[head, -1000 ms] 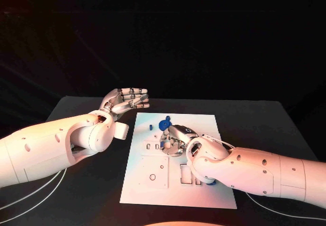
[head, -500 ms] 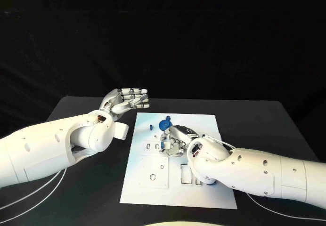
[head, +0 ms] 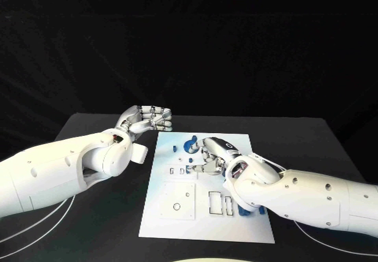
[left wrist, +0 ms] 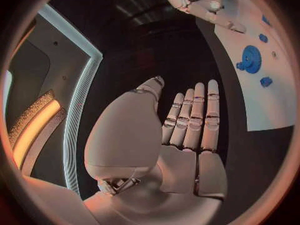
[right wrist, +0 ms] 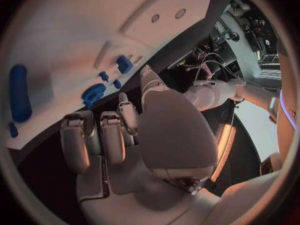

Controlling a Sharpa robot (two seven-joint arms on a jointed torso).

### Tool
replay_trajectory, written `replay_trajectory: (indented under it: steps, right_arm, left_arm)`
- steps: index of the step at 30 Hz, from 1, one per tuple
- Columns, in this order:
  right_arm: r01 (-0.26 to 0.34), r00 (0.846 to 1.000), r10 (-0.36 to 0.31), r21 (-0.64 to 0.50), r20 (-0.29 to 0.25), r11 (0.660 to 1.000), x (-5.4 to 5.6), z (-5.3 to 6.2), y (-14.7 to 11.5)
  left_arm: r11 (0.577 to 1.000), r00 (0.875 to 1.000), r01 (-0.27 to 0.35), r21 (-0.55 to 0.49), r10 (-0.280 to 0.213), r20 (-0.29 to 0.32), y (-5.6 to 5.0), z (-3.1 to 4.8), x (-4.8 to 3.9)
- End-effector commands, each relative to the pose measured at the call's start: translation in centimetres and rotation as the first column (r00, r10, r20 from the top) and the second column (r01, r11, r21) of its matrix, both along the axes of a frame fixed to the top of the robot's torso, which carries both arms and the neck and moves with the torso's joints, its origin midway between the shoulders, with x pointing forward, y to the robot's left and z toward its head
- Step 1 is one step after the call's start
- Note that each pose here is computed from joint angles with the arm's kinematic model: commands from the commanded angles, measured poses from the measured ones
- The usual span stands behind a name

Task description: Assemble the parts on the task board

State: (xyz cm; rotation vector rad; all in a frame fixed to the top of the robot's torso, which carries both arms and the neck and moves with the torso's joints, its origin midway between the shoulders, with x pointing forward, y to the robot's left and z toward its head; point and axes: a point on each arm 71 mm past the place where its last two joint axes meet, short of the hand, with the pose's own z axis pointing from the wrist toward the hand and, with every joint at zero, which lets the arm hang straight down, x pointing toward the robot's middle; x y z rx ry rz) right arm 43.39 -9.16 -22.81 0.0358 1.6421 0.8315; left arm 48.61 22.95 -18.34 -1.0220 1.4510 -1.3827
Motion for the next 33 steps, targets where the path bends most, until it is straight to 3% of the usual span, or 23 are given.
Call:
replay_trajectory:
  steps: [1,4,5,7,10,15,25,33]
  right_arm:
    - [-0.008,1.0,0.009,0.119,-0.004,0.993,0.3,1.4,-1.1]
    - [0.036,0.998,-0.027,0.157,-0.055,0.987,1.0,2.4,-3.0]
    - [0.06,0.996,-0.047,0.171,-0.079,0.983,1.2,2.7,-3.7]
    - [0.115,0.988,-0.091,0.198,-0.126,0.974,1.8,3.5,-5.6]
    - [0.155,0.981,-0.125,0.212,-0.149,0.965,2.3,4.3,-7.2]
    - [0.217,0.969,-0.184,0.221,-0.162,0.951,3.2,5.8,-10.0]
    - [0.279,0.953,-0.244,0.21,-0.178,0.937,4.3,6.4,-12.3]
    - [0.295,0.947,-0.259,0.199,-0.187,0.935,4.6,6.4,-12.8]
  left_arm:
    - [0.985,0.996,0.069,0.158,-0.059,-0.068,-0.4,-0.82,0.06]
    - [0.953,0.985,0.146,0.267,-0.115,-0.131,-0.7,-1.53,0.07]
    - [0.92,0.973,0.201,0.337,-0.148,-0.176,-0.9,-2.0,0.01]
    - [0.876,0.961,0.25,0.413,-0.172,-0.217,-1.1,-2.4,-0.05]
    - [0.814,0.941,0.312,0.489,-0.196,-0.274,-1.5,-2.79,-0.12]
    - [0.678,0.906,0.406,0.613,-0.211,-0.366,-2.4,-2.88,0.21]
    - [0.472,0.86,0.505,0.722,-0.209,-0.465,-4.6,-2.81,1.2]
    - [0.388,0.834,0.551,0.739,-0.224,-0.505,-6.1,-2.81,1.93]
